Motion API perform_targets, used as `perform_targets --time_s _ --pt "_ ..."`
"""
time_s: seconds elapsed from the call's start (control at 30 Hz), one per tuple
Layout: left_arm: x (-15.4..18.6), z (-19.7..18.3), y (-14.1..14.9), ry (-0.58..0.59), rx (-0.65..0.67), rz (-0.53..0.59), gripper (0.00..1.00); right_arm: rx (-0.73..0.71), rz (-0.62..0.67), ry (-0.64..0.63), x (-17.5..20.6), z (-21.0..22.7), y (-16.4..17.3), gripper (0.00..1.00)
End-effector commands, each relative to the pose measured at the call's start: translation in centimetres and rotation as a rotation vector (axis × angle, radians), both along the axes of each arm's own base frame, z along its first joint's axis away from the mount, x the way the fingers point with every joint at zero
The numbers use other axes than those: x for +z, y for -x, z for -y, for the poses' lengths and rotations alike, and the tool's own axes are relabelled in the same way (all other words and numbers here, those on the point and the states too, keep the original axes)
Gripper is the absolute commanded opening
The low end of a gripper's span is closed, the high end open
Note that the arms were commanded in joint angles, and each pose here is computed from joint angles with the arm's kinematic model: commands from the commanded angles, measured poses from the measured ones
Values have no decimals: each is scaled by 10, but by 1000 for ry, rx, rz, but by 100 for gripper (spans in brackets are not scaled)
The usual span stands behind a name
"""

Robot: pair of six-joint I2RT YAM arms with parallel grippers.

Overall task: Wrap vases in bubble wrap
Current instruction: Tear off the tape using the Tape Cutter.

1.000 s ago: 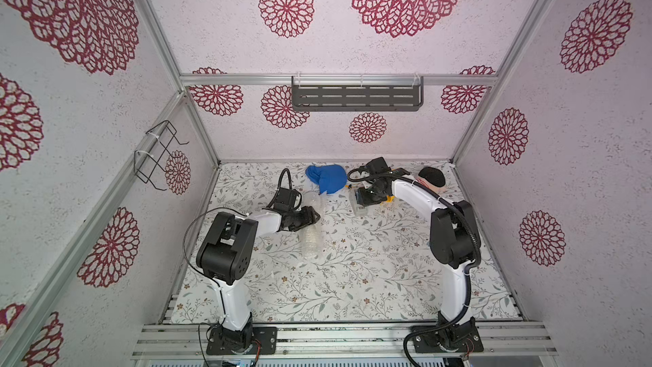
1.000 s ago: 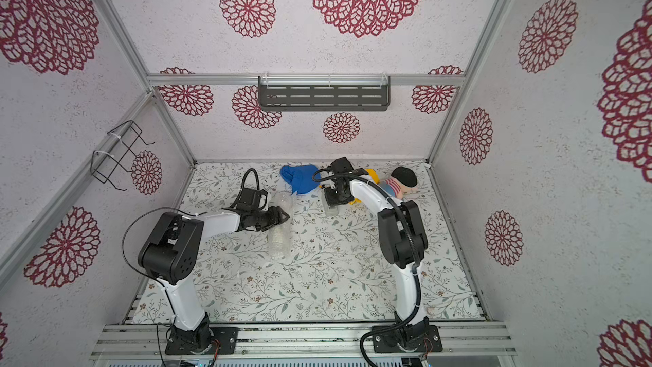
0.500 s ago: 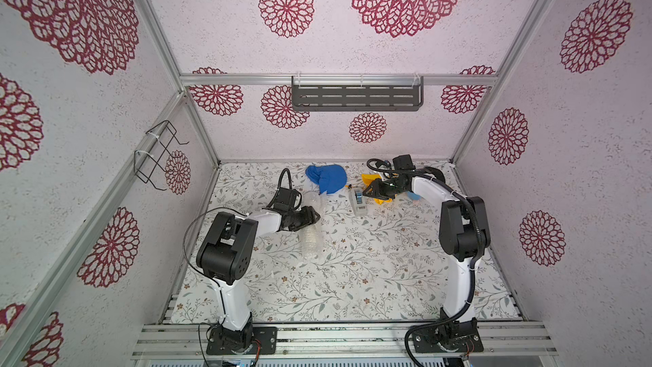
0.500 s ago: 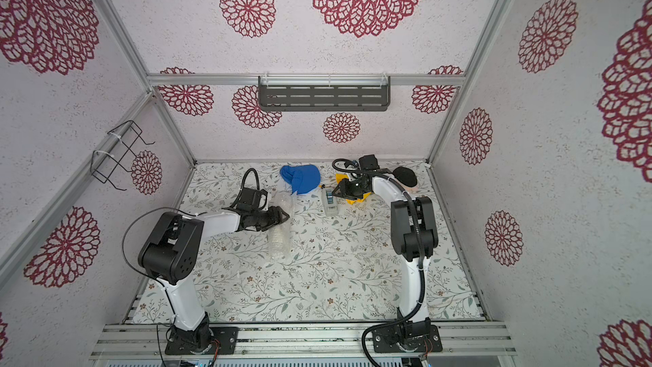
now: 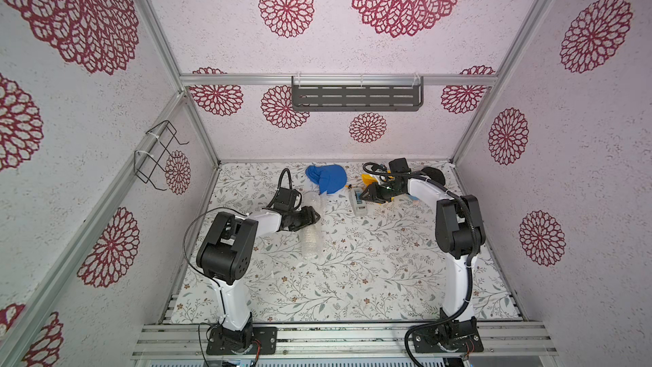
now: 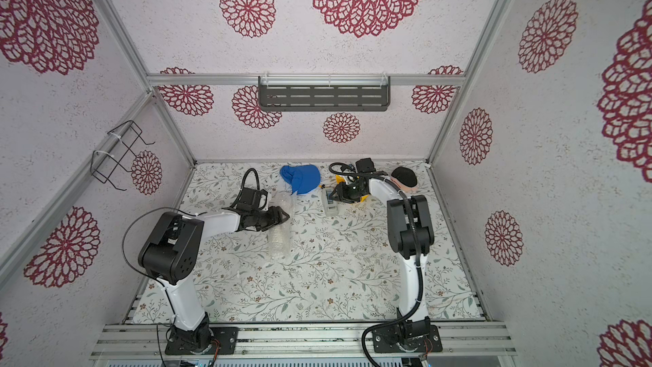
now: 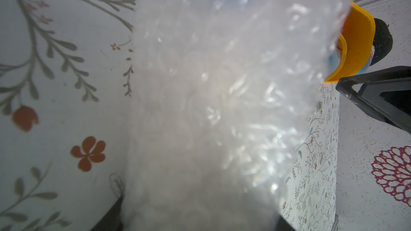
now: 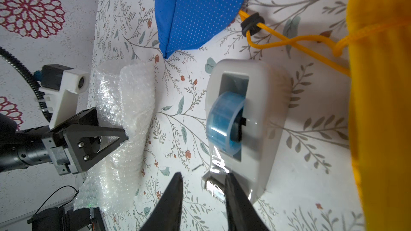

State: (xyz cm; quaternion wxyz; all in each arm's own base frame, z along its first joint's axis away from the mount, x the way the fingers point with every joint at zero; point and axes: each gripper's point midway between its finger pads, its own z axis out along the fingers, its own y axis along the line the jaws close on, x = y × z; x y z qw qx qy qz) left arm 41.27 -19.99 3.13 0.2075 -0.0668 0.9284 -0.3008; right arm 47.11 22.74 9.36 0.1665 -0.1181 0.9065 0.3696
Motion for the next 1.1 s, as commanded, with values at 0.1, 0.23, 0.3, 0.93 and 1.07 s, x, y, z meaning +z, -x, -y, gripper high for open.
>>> perform_targets --time_s 0.1,0.23,0.3,0.93,1.07 --pt "6 5 -6 7 -28 28 12 29 -7 11 -10 0 4 34" --pt "6 6 -6 7 -29 27 12 32 -10 23 -14 0 5 32" --pt "6 6 -5 8 -29 26 12 35 -15 25 -16 1 6 32" --pt "6 6 -5 8 -32 26 12 55 -34 43 -27 -6 7 34" --pt "6 6 -5 9 -31 22 12 60 -38 39 -28 -8 8 35"
